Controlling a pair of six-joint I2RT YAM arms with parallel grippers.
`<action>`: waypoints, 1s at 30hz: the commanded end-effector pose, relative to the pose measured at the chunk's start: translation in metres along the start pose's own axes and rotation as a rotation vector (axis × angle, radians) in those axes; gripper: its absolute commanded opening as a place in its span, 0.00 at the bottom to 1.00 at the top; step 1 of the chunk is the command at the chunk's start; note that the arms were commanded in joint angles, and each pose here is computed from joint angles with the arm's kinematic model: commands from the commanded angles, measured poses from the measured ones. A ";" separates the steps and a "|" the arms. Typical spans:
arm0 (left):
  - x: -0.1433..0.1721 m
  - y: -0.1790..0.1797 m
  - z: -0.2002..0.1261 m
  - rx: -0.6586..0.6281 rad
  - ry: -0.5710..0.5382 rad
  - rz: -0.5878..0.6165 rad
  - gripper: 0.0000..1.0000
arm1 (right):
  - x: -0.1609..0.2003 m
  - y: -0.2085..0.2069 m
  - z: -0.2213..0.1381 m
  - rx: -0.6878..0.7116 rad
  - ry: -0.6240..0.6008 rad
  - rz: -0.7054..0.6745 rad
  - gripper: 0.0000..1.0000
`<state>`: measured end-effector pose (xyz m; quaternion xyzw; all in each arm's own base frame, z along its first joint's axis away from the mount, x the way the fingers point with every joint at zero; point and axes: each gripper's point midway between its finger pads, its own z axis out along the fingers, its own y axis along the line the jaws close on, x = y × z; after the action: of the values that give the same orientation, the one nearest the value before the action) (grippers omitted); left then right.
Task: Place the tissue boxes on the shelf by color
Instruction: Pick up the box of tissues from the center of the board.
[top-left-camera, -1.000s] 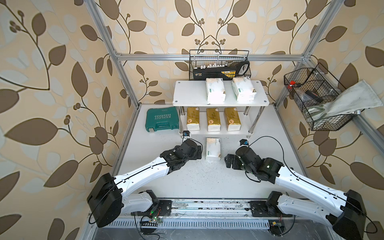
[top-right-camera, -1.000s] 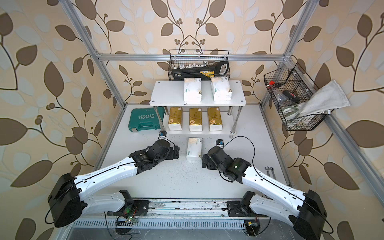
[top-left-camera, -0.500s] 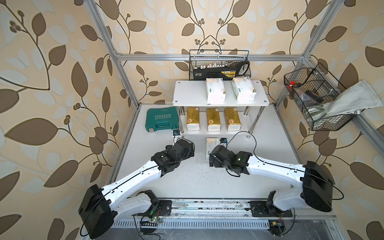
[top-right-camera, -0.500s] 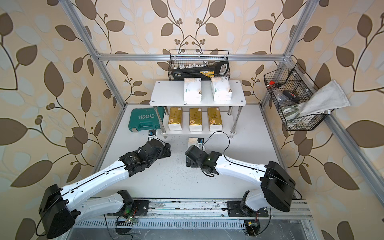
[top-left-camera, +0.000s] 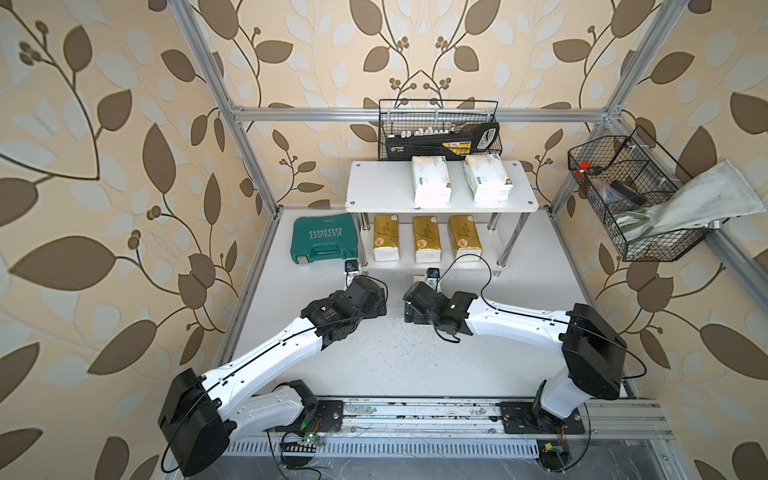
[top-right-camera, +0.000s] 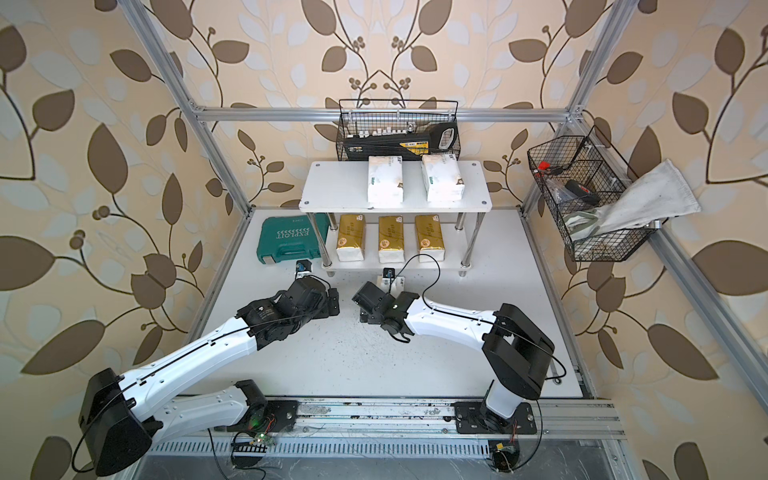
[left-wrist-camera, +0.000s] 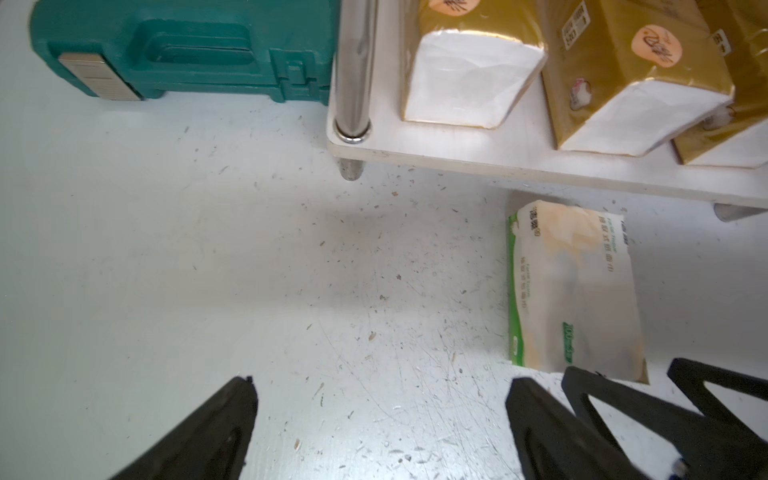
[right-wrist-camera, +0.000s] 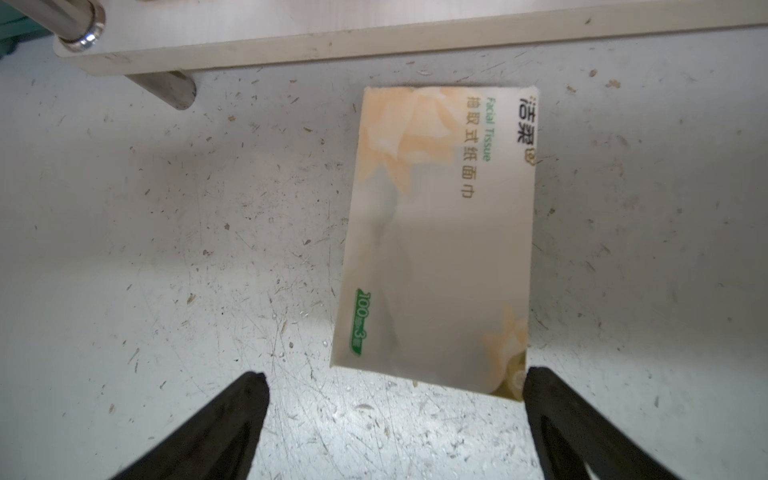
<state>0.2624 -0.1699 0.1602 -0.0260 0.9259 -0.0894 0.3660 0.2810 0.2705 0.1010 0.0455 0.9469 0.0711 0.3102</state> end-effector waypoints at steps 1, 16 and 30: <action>-0.007 -0.027 0.002 0.088 0.054 0.028 0.99 | -0.008 -0.035 -0.020 0.049 -0.022 0.042 0.99; 0.019 -0.133 0.048 0.107 0.007 0.242 0.99 | 0.006 -0.150 -0.070 0.082 -0.041 0.145 0.99; 0.059 -0.161 0.106 0.087 0.128 0.163 0.99 | 0.014 -0.179 -0.075 0.054 -0.023 0.194 0.99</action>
<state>0.2799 -0.3377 0.0671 0.0922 0.9457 -0.0743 0.3027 0.2247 0.0905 0.1330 0.1603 0.9283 0.0787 0.3263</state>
